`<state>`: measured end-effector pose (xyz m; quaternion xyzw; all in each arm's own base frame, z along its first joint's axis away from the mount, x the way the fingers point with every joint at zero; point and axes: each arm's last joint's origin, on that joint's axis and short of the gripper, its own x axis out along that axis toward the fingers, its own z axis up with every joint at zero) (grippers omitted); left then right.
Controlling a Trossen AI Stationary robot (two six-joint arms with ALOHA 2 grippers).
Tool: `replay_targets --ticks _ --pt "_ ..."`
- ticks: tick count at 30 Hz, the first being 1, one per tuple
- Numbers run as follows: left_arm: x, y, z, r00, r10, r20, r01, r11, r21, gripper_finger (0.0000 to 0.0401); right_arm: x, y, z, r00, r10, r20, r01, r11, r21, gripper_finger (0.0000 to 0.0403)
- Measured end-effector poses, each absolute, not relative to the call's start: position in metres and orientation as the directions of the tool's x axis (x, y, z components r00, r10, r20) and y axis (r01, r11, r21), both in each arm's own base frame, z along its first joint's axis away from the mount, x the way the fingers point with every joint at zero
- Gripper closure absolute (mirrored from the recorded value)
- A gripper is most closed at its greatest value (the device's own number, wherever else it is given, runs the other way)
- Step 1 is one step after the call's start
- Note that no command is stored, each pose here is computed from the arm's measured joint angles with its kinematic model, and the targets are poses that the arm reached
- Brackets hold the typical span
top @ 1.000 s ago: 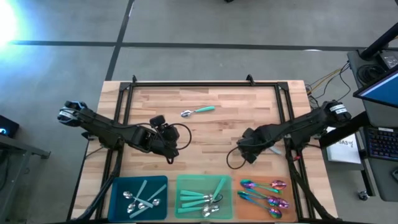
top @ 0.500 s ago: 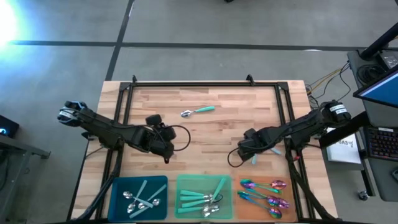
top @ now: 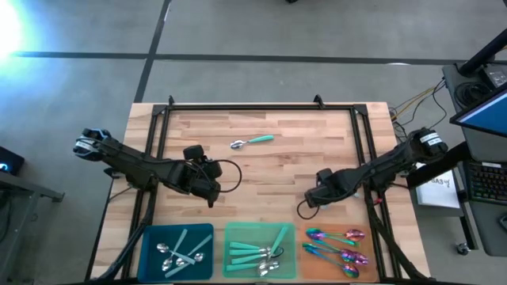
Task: Sort silverware by color (type)
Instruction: Put the light blue spoon into the blue bin
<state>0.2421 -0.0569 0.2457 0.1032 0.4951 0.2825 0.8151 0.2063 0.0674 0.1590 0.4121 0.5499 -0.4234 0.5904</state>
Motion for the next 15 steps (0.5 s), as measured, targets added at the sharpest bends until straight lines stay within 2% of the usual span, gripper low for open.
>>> replay_targets --ticks 7,11,15 --pt "0.242 -0.057 0.246 0.351 0.563 -0.748 -0.359 0.819 0.448 0.0231 0.191 0.066 0.141 -0.007 -0.085 -0.996 0.973 0.231 -0.027 0.0223" --pt "0.242 -0.057 0.246 0.352 0.563 -0.748 -0.367 0.818 0.443 0.0231 0.186 0.064 0.131 0.009 -0.085 -0.996 0.966 0.26 -0.013 0.024" --pt "0.243 -0.057 0.246 0.354 0.562 -0.747 -0.383 0.816 0.433 0.0231 0.182 0.062 0.126 -0.002 -0.088 -0.996 0.957 0.29 -0.028 0.0276"
